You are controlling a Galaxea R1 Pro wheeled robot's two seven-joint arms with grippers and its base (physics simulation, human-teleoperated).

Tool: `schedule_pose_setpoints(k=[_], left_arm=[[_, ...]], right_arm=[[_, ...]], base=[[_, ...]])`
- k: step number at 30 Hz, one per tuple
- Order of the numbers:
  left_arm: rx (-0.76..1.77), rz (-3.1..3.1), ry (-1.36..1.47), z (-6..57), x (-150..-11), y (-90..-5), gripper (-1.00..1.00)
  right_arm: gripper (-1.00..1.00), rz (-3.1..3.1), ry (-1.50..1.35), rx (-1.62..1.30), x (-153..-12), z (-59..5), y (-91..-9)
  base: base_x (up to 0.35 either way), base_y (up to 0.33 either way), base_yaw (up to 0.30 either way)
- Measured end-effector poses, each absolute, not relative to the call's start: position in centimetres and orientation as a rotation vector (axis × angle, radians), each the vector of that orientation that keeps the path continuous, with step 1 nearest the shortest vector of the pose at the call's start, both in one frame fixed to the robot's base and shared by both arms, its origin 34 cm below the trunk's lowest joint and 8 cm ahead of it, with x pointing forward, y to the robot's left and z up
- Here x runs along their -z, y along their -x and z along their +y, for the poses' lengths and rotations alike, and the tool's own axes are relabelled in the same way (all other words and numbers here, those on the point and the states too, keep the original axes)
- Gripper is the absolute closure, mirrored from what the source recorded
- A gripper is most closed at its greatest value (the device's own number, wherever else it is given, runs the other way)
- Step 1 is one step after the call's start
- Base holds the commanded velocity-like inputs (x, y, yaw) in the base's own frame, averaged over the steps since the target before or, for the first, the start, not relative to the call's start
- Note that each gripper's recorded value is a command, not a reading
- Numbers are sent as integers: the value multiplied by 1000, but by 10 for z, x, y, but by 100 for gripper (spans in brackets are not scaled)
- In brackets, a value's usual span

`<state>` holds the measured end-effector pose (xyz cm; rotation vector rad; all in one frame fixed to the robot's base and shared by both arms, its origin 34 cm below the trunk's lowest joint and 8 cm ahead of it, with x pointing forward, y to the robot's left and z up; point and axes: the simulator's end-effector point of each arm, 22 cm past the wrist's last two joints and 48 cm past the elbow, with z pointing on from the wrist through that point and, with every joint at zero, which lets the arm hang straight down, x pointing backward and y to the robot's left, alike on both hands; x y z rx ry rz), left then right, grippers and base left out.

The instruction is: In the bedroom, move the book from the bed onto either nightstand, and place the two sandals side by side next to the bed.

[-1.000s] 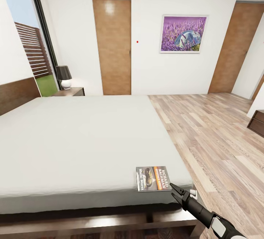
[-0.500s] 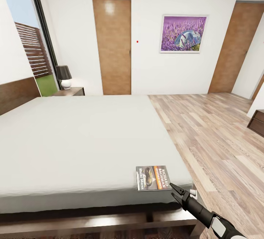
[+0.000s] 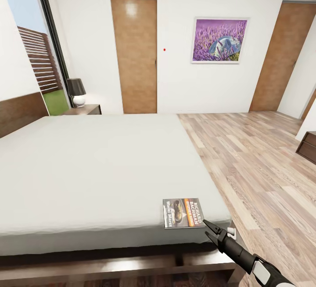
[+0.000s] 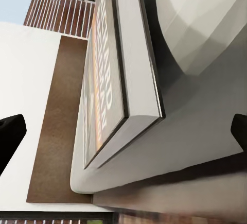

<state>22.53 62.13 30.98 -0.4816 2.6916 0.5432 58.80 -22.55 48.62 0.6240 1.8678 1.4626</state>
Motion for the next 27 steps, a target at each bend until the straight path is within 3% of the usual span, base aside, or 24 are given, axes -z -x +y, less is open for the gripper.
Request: schedule_pose_setpoints(k=[27], left_arm=[[-542, 2692, 481, 621, -310, -225, -100]], right_arm=[[-100, 1866, -622, -1463, -487, -225, -589]], base=[[0, 0, 0]])
